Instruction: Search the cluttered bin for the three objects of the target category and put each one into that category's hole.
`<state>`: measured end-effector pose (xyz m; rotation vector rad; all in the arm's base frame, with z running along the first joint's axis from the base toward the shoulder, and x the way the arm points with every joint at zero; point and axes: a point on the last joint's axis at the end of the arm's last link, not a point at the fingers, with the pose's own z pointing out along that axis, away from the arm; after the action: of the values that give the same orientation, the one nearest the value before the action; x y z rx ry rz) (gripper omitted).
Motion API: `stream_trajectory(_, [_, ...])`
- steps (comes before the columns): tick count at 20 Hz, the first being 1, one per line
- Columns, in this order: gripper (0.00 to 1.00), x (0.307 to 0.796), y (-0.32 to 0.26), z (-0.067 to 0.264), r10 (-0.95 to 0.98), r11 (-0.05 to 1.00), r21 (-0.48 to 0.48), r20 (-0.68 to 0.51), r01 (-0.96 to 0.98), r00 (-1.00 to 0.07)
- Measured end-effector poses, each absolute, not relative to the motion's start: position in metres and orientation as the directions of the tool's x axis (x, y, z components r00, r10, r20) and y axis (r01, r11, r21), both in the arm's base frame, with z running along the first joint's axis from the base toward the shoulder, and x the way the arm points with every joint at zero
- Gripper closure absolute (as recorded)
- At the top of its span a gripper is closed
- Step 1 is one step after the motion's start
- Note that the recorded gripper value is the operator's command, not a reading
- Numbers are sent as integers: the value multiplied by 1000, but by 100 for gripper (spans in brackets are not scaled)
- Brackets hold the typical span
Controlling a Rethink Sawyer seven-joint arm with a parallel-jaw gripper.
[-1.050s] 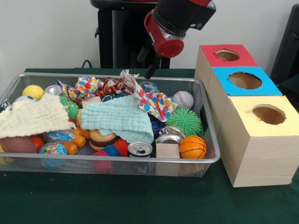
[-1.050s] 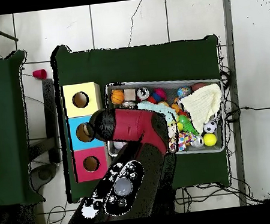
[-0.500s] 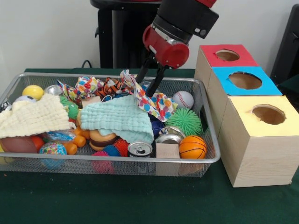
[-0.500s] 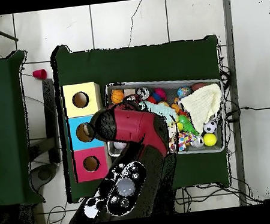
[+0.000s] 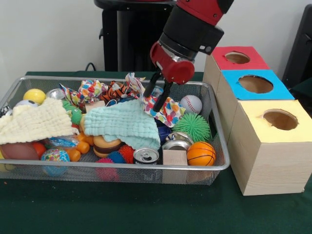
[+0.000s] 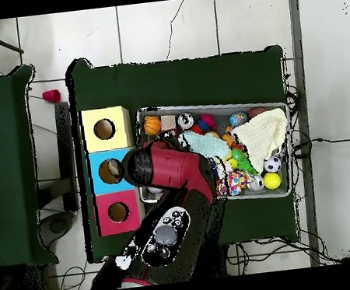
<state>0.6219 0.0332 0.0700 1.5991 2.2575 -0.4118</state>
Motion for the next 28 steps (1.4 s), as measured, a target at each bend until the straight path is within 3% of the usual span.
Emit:
stream_trajectory(4, [0,612,36,61,856,310,-78,-411,948,-313])
stream_trajectory(8, [0,589,38,48,883,262,-204,-343,943,-320])
stream_trajectory(14, [0,568,36,28,905,224,-307,-286,925,-314])
stream_trajectory(20, [0,561,24,7,911,209,-327,-277,922,-305])
stream_trajectory(26, [0,563,13,-11,894,231,-280,-317,932,-317])
stream_trajectory(27, [100,563,12,-18,885,245,-266,-333,932,-327])
stream_trajectory(28, [100,563,12,-19,884,246,-266,-334,932,-328])
